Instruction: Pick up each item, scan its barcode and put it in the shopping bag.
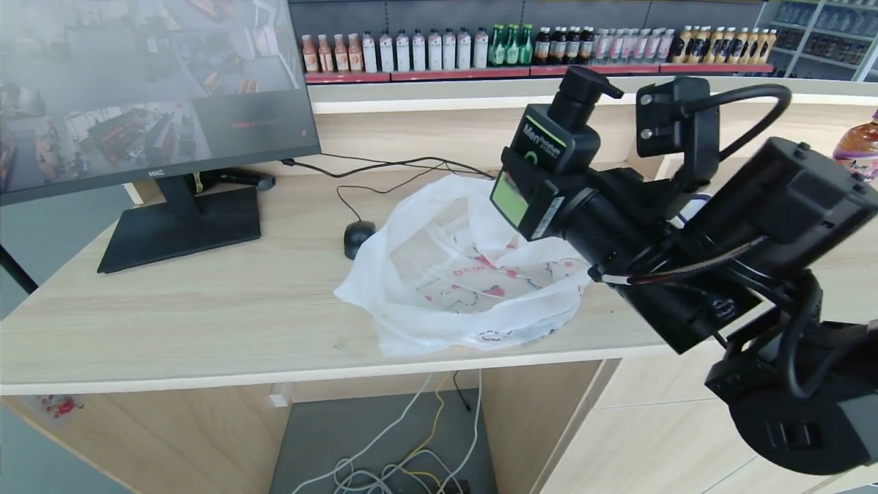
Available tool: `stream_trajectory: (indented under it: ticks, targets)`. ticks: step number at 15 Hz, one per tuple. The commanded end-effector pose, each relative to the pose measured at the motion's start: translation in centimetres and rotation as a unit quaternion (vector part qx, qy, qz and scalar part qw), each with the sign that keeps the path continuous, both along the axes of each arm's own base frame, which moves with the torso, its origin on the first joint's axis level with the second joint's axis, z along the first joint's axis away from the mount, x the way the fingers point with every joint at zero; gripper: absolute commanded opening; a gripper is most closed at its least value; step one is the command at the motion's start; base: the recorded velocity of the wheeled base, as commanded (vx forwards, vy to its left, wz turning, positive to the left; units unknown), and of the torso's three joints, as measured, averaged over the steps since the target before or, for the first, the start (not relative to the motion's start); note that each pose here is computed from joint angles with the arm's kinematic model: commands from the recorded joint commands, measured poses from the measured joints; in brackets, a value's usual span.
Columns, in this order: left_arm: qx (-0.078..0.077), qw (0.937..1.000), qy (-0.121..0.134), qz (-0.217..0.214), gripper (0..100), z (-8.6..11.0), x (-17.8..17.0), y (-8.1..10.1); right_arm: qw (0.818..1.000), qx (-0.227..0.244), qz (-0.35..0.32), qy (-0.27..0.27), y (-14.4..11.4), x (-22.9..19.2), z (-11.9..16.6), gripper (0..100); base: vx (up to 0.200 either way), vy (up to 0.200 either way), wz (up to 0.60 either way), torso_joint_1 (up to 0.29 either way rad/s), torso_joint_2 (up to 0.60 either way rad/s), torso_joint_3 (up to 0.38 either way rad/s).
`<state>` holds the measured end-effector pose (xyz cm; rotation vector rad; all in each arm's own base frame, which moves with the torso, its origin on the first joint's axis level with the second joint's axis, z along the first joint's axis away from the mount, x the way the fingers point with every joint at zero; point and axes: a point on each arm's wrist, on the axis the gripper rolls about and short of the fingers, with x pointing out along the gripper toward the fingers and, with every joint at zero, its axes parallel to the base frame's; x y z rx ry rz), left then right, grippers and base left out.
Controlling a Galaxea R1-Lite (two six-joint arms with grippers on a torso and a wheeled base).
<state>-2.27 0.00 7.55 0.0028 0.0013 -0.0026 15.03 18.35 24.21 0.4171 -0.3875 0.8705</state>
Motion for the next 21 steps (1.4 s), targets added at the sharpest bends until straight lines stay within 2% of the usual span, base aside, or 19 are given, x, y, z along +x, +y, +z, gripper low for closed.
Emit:
stream_trajectory:
  ticks: [1,4,8,12,14,16,21]
  targets:
    - [0.000,1.0000,0.000,0.000,100,0.0,0.0,0.0,0.998,-0.030,-0.052,0.001,-1.8,1.0,-0.4,0,0.000,0.000,0.00,0.000,0.00,0.000]
    - [0.000,1.0000,0.000,0.000,100,0.0,0.0,0.0,0.987,-0.092,-0.132,-0.017,-3.3,1.4,0.1,0,0.000,0.000,0.00,0.000,0.00,0.000]
    - [0.000,1.0000,0.000,0.000,100,0.0,0.0,0.0,0.963,-0.114,-0.242,-0.024,-3.7,1.5,0.8,0,0.000,0.000,0.00,0.000,0.00,0.000]
    - [0.000,1.0000,0.000,0.000,100,0.0,0.0,0.0,0.950,-0.124,-0.279,-0.067,-4.1,1.6,2.2,0,0.000,0.000,0.00,0.000,0.00,0.000]
    - [0.000,1.0000,0.000,0.000,100,0.0,0.0,0.0,0.956,-0.125,-0.257,-0.062,-4.1,1.6,1.6,0,0.000,0.000,0.00,0.000,0.00,0.000]
    - [0.000,1.0000,0.000,0.000,100,0.0,0.0,0.0,0.964,-0.102,-0.240,-0.050,-4.1,1.6,1.8,0,0.000,0.000,0.00,0.000,0.00,0.000]
    - [0.000,1.0000,0.000,0.000,100,0.0,0.0,0.0,0.977,-0.084,-0.194,-0.038,-4.0,1.6,1.5,0,0.000,0.000,0.00,0.000,0.00,0.000]
